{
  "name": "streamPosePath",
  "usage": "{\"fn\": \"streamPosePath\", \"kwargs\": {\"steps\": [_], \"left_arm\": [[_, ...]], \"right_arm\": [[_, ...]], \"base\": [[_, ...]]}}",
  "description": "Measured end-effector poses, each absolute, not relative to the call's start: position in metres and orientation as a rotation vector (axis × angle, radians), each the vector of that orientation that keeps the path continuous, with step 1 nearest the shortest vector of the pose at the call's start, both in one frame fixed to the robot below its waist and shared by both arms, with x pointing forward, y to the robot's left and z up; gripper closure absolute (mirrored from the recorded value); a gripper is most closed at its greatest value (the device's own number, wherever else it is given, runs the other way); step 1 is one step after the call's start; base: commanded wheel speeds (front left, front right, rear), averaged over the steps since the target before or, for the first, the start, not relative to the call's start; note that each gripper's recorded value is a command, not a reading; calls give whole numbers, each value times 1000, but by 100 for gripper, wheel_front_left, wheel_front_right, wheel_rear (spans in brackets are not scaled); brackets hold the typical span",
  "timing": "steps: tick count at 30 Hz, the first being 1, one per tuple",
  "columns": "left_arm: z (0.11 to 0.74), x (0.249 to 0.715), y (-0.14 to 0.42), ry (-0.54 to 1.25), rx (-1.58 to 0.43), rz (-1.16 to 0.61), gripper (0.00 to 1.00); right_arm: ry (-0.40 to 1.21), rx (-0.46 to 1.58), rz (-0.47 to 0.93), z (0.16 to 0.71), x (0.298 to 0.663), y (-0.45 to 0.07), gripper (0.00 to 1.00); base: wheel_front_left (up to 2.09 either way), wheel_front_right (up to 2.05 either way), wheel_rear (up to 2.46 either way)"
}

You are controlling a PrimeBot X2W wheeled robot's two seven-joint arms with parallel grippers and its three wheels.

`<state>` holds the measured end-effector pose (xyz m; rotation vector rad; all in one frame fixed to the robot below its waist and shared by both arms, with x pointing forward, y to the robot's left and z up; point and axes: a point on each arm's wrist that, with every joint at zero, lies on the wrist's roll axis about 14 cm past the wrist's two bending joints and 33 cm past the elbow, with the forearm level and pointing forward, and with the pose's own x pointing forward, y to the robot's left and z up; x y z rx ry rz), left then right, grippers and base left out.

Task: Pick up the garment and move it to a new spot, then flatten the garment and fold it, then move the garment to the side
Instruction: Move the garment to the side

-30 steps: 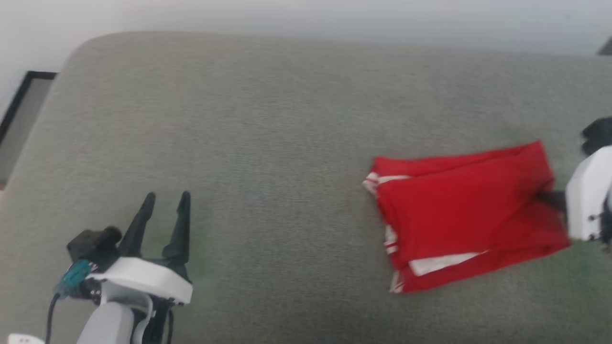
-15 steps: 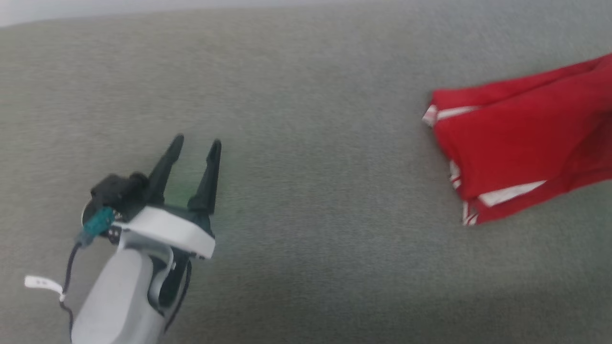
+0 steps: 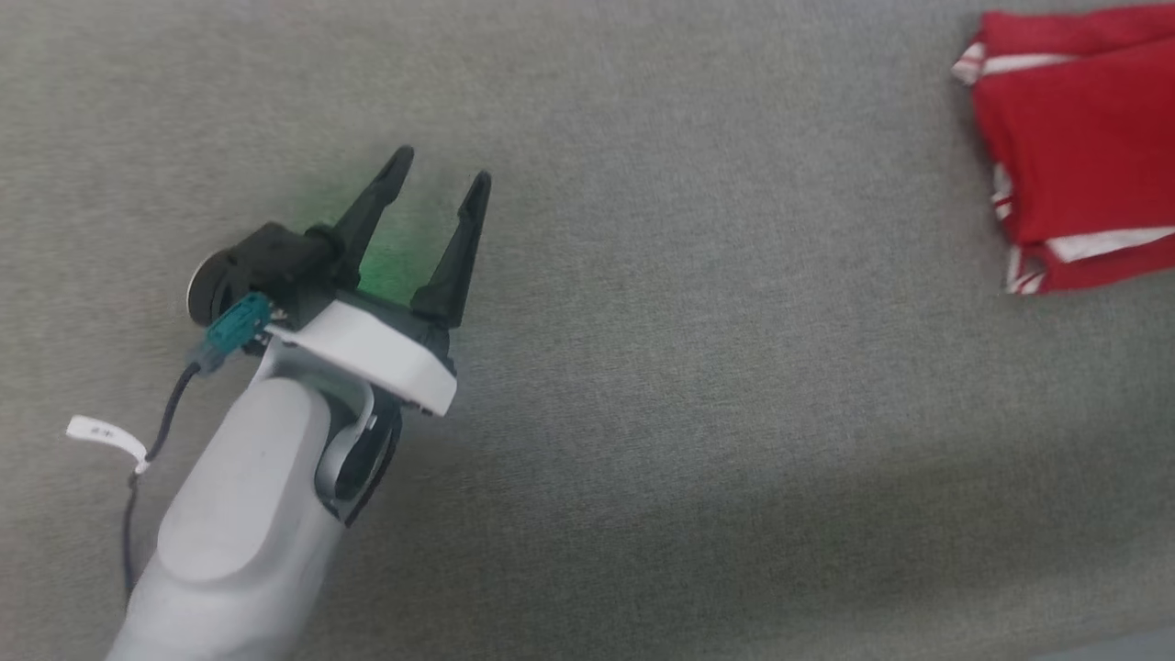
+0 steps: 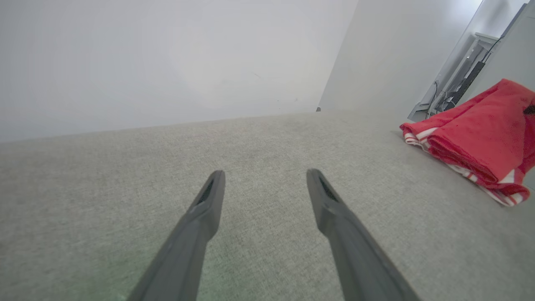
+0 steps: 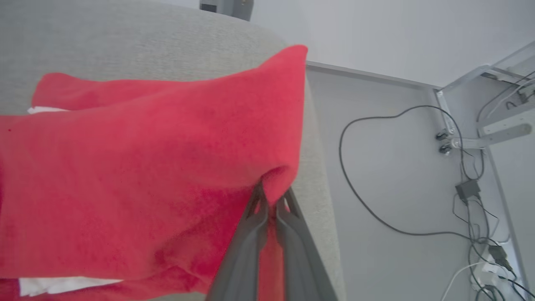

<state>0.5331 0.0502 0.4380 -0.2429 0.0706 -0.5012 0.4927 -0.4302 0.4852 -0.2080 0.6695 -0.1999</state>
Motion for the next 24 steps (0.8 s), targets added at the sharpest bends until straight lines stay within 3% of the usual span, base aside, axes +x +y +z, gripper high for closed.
{"fn": "streamPosePath", "kwargs": {"steps": [10, 24], "left_arm": [[412, 552, 18, 103, -253, -586, 0], [403, 560, 20, 104, -261, -590, 0]], "right_arm": [[634, -378, -301, 482, 499, -481, 100], [715, -387, -257, 420, 524, -461, 100]], "base": [[0, 0, 0], [0, 0, 0]]}}
